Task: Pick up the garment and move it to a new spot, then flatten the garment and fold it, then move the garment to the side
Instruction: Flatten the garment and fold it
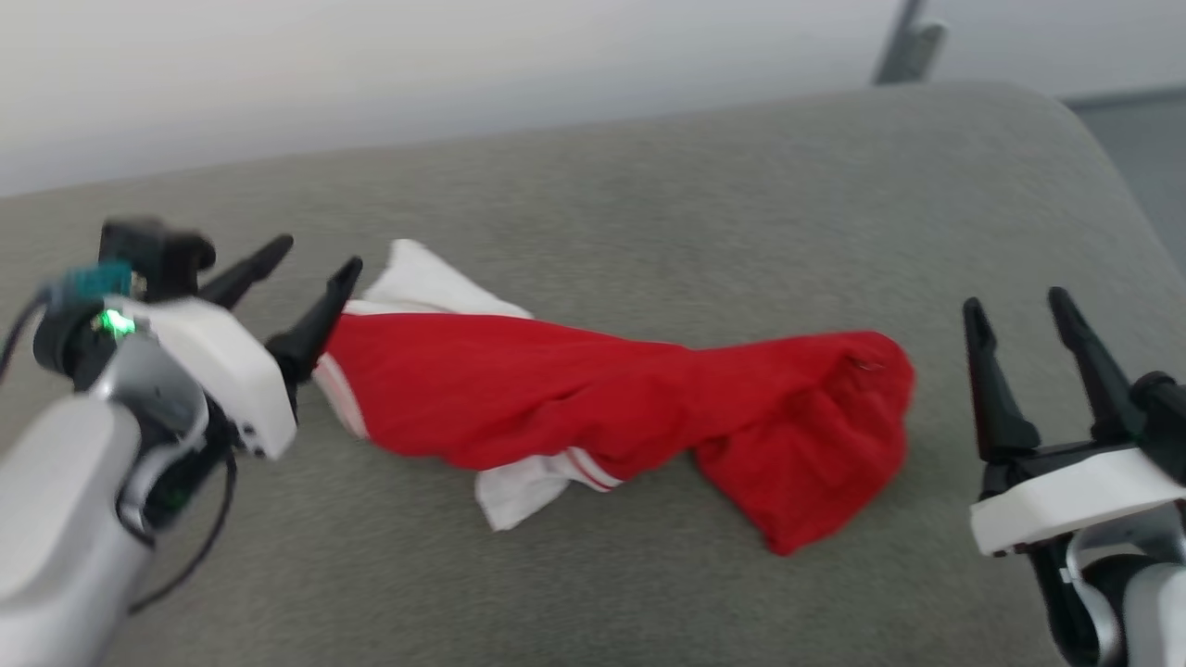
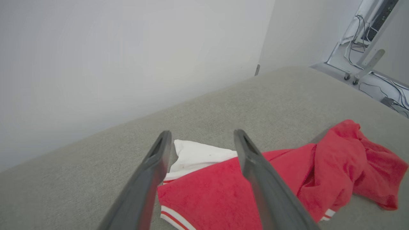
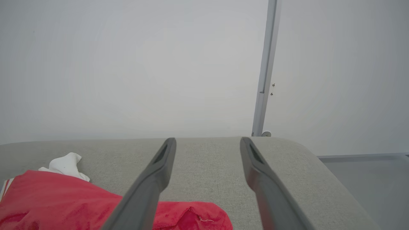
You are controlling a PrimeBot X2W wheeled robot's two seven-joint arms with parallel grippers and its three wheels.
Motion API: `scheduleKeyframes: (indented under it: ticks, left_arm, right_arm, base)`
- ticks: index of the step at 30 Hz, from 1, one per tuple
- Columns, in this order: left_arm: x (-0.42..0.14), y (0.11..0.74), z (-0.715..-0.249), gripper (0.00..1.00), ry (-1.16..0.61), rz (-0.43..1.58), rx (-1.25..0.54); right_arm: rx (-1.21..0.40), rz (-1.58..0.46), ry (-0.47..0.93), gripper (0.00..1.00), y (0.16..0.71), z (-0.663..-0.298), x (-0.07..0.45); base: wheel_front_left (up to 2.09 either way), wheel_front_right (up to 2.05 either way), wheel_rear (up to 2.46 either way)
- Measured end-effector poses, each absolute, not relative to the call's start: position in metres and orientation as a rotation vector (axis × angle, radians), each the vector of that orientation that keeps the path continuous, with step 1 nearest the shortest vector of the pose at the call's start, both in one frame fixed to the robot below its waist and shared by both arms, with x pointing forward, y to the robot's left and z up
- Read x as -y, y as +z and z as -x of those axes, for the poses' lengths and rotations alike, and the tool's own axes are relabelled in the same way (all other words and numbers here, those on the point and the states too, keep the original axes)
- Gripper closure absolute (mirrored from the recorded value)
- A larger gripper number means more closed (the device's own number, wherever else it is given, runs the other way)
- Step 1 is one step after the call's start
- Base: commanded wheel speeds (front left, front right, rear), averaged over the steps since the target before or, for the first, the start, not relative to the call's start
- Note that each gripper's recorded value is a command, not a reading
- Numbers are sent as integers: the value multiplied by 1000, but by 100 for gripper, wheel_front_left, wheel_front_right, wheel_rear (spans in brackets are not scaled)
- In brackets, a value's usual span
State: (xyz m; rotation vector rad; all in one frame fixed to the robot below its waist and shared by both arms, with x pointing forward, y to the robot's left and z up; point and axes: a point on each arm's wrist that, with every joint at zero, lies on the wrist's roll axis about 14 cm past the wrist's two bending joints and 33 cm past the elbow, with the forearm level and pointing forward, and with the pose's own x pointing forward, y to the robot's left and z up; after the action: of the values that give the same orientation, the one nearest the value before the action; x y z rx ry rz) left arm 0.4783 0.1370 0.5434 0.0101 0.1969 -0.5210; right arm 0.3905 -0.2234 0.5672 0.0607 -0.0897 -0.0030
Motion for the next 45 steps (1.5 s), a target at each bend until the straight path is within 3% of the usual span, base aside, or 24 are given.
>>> scheduleKeyframes:
  ticks: [13, 21, 29, 31, 39, 45]
  left_arm:
    - [-103, 457, -560, 0, -534, -153, -638]
    - [-119, 380, -572, 0, -452, -264, -955]
    - [-115, 363, -570, 0, -410, -306, -1121]
    - [-115, 362, -568, 100, -408, -304, -1128]
    - [-120, 378, -563, 100, -386, -232, -1060]
    - [-169, 411, -564, 100, -265, -198, -952]
  right_arm:
    - [34, -107, -90, 0, 543, -376, 241]
    - [-32, -96, -145, 0, 521, -379, 258]
    - [-51, -101, -143, 0, 514, -386, 260]
    - [-49, -102, -134, 0, 515, -389, 258]
    - [-44, -110, -98, 0, 517, -395, 249]
    - [-53, -119, -56, 0, 517, -395, 235]
  base:
    - [0, 0, 0]
    - [0, 0, 0]
    - [0, 0, 0]
    - [0, 0, 0]
    - [0, 0, 0]
    - [0, 0, 0]
